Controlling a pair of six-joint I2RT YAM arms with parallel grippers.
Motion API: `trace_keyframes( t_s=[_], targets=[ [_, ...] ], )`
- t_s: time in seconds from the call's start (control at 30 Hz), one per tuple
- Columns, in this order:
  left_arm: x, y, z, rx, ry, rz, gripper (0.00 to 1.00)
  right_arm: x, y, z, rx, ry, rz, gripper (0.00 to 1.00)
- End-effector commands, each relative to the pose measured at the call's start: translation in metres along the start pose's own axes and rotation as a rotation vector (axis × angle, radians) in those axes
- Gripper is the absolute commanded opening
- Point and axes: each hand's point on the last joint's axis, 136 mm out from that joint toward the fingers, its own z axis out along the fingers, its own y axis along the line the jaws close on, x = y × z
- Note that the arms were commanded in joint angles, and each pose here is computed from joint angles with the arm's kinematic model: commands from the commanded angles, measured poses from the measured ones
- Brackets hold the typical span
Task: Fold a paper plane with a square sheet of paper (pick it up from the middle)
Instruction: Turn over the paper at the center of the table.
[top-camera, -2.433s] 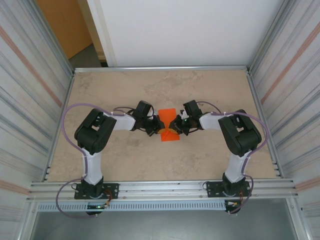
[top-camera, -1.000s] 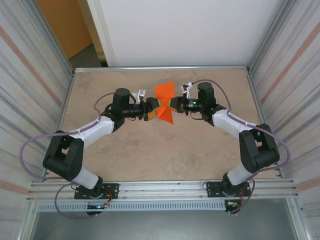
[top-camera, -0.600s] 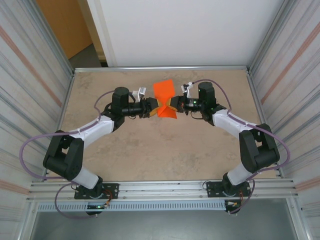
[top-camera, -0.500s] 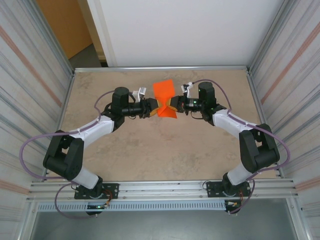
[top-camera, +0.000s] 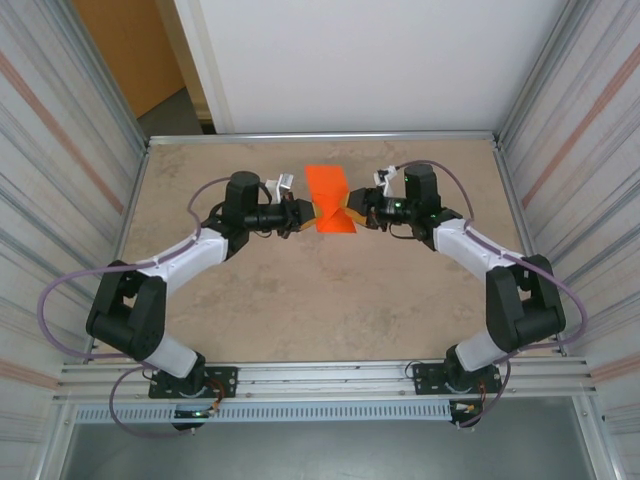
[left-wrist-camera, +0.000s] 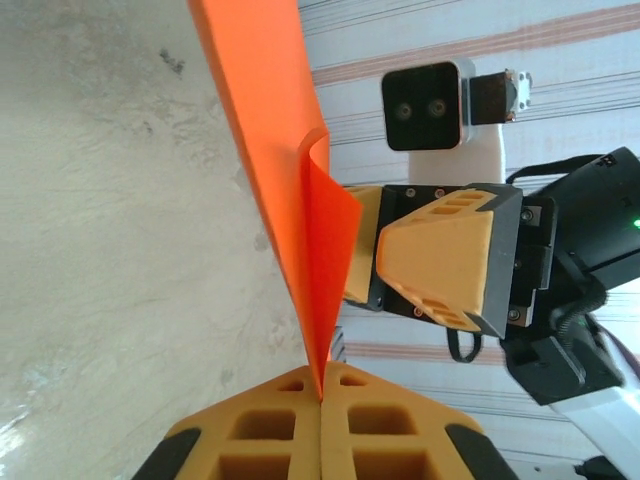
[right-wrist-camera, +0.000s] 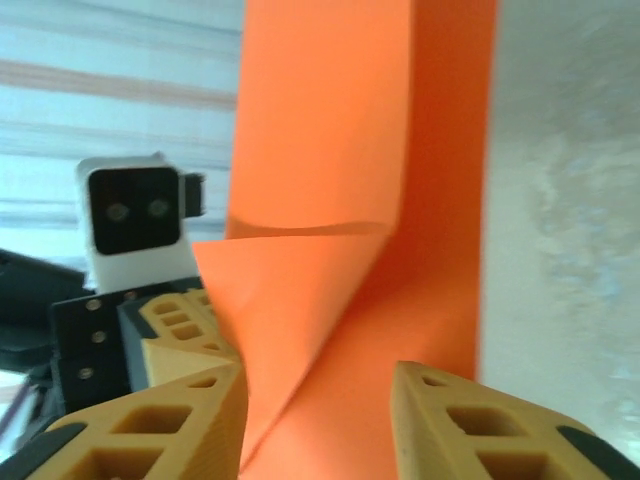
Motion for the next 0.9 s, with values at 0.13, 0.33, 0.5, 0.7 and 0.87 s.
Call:
trace_keyframes(
  t_s=[0.13, 0.33, 0.5, 0.7, 0.87],
  targets=[
    [0.002, 0.035, -0.027, -0.408, 0.011, 0.122, 0.06, -0.020, -0.038, -0.045, 0.248, -0.146, 0.011, 0.52],
    [-0.006, 0.060, -0.070, -0.912, 0.034, 0.293, 0.04, -0.030, -0.058, -0.073, 0.388, -0.246, 0.008, 0.57],
    [-0.017, 0.067, -0.096, -1.299, 0.071, 0.462, 0.03, -0.031, -0.066, -0.084, 0.436, -0.283, 0.017, 0.58],
    [-0.021, 0.079, -0.089, -1.559, 0.148, 0.570, 0.02, -0.031, -0.077, -0.093, 0.478, -0.311, 0.049, 0.58],
    [-0.010, 0.101, -0.058, -1.557, 0.211, 0.544, 0.04, -0.030, -0.088, -0.103, 0.504, -0.343, 0.080, 0.57]
  ],
)
